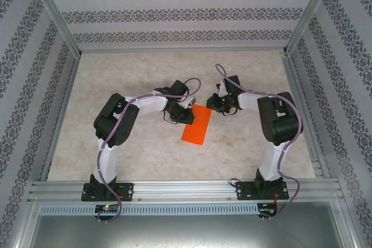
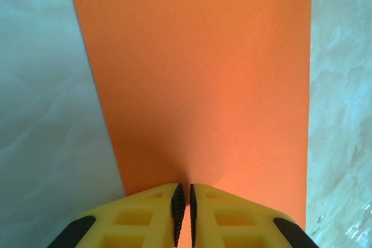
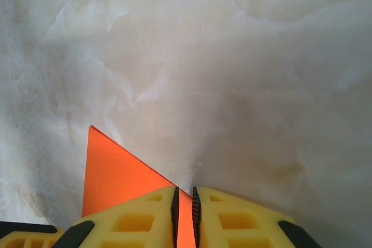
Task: Fold a paper plane with a square sheet of paper (pick it up from the middle)
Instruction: Fold the square sheet of paper in half at the center of the table, then pick up the paper from the center of the table, then place the paper at the center of the table.
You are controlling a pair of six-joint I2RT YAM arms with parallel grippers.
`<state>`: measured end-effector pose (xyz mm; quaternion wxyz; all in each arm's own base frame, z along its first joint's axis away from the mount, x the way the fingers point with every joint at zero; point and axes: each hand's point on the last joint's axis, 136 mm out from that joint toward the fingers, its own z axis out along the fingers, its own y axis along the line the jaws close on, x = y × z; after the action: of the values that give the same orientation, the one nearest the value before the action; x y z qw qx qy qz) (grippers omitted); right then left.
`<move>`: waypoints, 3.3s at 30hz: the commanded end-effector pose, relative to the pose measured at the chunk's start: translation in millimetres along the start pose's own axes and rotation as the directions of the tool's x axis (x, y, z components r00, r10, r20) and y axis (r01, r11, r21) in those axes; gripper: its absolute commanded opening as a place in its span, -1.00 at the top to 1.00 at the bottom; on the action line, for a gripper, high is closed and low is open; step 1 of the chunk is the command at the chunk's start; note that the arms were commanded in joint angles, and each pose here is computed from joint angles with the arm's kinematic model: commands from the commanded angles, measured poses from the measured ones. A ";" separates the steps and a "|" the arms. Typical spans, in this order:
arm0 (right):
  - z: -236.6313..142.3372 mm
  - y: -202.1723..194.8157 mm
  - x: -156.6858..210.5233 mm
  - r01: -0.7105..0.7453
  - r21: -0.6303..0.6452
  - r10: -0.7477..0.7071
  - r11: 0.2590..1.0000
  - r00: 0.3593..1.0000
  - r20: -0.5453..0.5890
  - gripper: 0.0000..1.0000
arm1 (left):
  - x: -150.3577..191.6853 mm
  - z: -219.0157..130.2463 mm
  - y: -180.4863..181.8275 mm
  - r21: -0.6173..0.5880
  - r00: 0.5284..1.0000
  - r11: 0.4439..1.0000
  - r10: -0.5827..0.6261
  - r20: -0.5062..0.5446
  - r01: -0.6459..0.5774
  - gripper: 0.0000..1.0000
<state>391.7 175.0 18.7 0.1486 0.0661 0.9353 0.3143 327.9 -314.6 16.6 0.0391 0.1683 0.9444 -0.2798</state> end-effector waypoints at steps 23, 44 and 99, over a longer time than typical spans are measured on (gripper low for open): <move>-19.2 13.1 43.3 -0.036 -0.032 0.034 0.999 0.998 -0.062 0.12 | 55.3 14.5 37.9 -0.138 0.980 0.988 -0.086 -0.182 0.061 0.64; -12.4 47.0 40.2 -0.029 -0.149 0.014 0.988 0.995 -0.100 0.14 | 56.5 15.6 37.7 -0.130 0.981 0.990 -0.083 -0.177 0.061 0.63; -49.1 153.5 48.5 -0.075 -0.580 0.005 0.811 0.993 -0.122 1.00 | 33.4 -121.8 6.0 -0.008 0.946 0.982 -0.179 0.270 0.188 -0.34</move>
<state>328.2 266.7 107.2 0.0932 0.0341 0.8275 0.5526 301.1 -240.3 108.6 0.1283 0.0712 0.9482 -0.2818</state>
